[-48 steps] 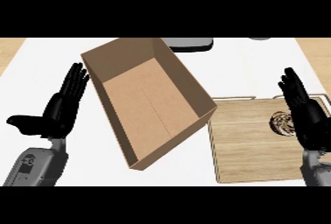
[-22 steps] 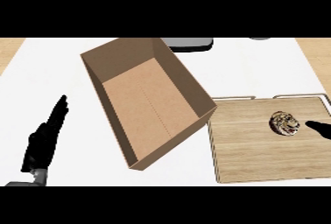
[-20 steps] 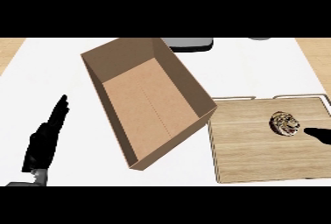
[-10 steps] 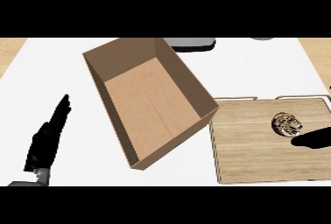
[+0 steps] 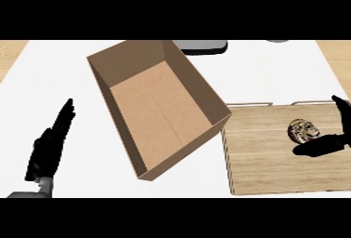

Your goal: Pick the cupcake from the tray and place it in the cardboard box

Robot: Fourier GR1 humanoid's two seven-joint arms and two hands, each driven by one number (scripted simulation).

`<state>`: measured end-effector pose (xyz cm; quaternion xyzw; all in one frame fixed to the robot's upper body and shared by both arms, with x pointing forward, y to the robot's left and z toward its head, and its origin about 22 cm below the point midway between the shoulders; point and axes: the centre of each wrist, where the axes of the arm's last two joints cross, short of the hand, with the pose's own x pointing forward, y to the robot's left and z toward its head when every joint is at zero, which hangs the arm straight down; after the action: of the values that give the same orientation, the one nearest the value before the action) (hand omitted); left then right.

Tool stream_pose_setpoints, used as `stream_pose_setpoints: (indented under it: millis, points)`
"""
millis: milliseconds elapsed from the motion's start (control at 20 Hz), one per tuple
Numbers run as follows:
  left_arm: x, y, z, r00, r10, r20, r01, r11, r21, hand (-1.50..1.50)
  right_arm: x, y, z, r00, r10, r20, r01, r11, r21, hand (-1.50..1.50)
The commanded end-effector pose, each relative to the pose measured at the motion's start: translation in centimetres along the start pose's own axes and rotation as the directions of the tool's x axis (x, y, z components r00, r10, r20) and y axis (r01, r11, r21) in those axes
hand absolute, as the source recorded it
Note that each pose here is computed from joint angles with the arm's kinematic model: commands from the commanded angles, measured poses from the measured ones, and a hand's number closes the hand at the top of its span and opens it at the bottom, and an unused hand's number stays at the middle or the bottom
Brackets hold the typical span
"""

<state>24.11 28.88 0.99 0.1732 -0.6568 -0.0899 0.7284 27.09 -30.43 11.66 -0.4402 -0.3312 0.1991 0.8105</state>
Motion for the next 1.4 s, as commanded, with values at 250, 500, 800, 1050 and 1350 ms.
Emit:
stream_pose_setpoints:
  millis: [250,500,800,1050,1350]
  points:
    - [0.6,0.7,-0.4,1.0,-0.006,0.008,0.006,1.0,0.003,0.0,0.2,0.9,0.0,0.992,0.031,-0.122,-0.027,0.999,0.036,-1.5]
    - [0.2,-0.4,-0.7,1.0,0.011,-0.016,-0.011,1.0,-0.021,0.0,-0.9,2.9,-2.0,0.993,0.02,-0.119,-0.018,1.0,0.02,-1.5]
    - [0.3,-0.3,0.1,1.0,0.009,0.011,-0.009,1.0,0.002,0.0,-0.3,3.1,-2.7,0.993,0.019,-0.116,-0.017,1.0,0.022,-1.5]
    - [0.7,-0.1,0.6,1.0,0.002,0.01,-0.002,1.0,-0.016,0.0,1.0,3.1,-2.4,0.992,0.012,-0.125,-0.009,1.0,0.026,-1.5]
    - [-0.6,1.4,0.9,1.0,-0.007,0.0,0.007,1.0,-0.001,0.0,-0.4,5.1,-3.9,0.992,0.009,-0.129,-0.005,1.0,0.025,-1.5]
